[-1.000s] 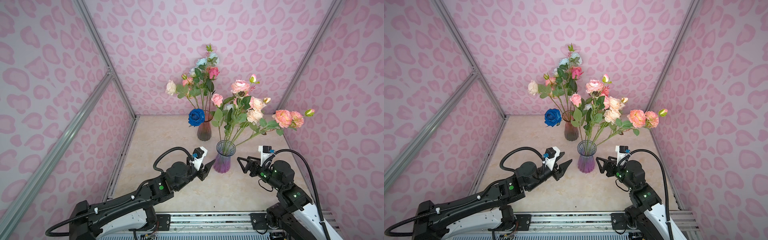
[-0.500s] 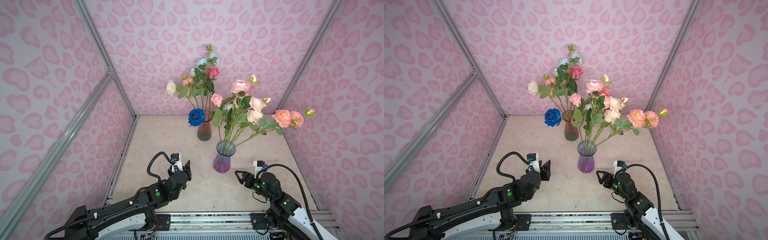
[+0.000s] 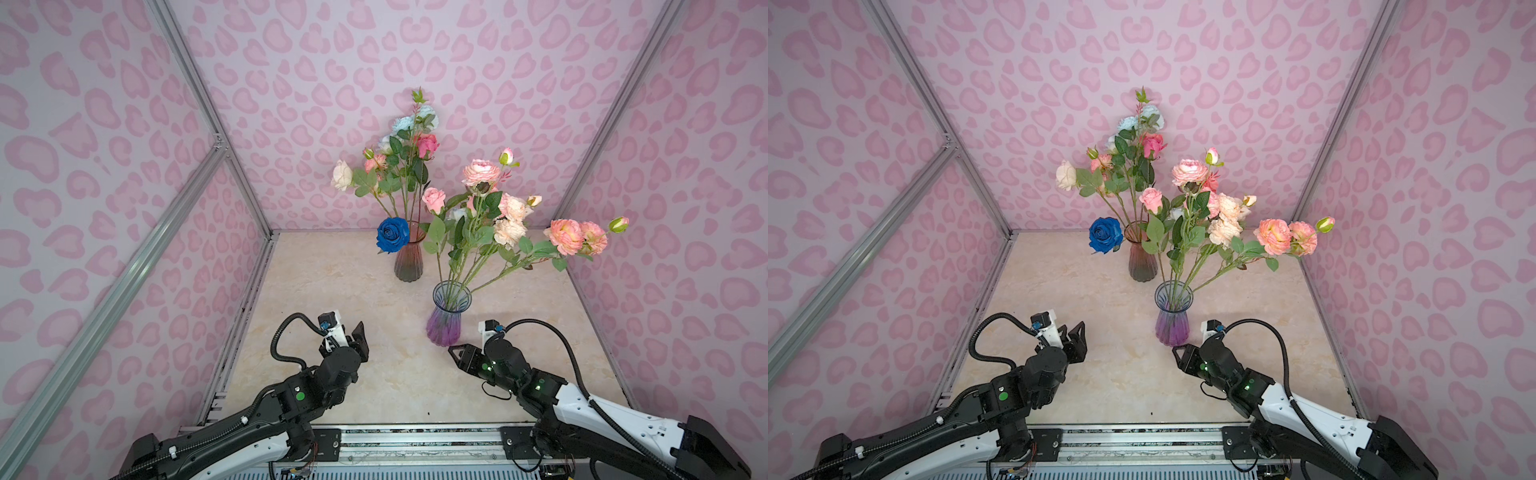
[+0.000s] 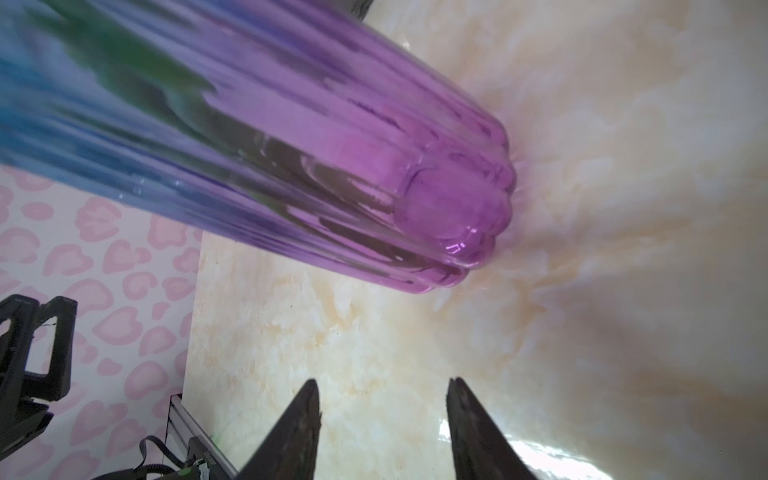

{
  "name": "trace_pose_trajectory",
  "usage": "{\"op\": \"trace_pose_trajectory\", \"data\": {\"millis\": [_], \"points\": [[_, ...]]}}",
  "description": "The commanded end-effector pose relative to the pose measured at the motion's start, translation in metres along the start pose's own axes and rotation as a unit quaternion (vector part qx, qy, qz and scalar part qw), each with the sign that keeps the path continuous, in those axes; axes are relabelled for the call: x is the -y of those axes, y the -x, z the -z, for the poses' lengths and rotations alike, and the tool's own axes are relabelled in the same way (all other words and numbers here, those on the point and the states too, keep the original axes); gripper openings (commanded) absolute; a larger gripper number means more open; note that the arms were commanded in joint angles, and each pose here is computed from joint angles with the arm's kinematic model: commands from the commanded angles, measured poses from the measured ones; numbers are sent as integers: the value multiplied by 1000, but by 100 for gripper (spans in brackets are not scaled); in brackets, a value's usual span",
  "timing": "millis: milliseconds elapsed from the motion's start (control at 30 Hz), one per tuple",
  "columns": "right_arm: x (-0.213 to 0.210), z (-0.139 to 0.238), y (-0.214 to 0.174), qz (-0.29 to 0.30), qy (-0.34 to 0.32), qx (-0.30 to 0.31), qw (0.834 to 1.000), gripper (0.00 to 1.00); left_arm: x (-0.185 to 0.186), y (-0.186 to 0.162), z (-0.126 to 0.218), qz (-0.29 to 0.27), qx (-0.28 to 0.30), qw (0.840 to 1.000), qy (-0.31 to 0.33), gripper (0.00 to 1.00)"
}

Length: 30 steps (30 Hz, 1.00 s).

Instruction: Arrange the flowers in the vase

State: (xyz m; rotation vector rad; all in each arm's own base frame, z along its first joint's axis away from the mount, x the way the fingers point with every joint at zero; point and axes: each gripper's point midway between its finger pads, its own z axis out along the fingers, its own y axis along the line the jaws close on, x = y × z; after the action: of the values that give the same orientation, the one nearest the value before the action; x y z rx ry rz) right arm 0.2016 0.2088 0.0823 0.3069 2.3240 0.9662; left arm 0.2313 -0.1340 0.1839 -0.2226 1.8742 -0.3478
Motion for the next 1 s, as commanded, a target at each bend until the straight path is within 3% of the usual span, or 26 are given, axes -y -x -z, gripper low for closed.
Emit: {"op": "trace_pose_trajectory", "data": {"millis": [0, 433, 967], "points": [[-17, -2, 11, -17, 26, 37, 999, 54, -7, -4, 1, 12, -4, 1000, 5, 55], [-45, -23, 5, -28, 67, 42, 996, 59, -9, 4, 4, 14, 3, 1000, 10, 55], [-27, -53, 14, -66, 36, 47, 996, 59, -14, 16, 8, 23, 27, 999, 11, 53]]}}
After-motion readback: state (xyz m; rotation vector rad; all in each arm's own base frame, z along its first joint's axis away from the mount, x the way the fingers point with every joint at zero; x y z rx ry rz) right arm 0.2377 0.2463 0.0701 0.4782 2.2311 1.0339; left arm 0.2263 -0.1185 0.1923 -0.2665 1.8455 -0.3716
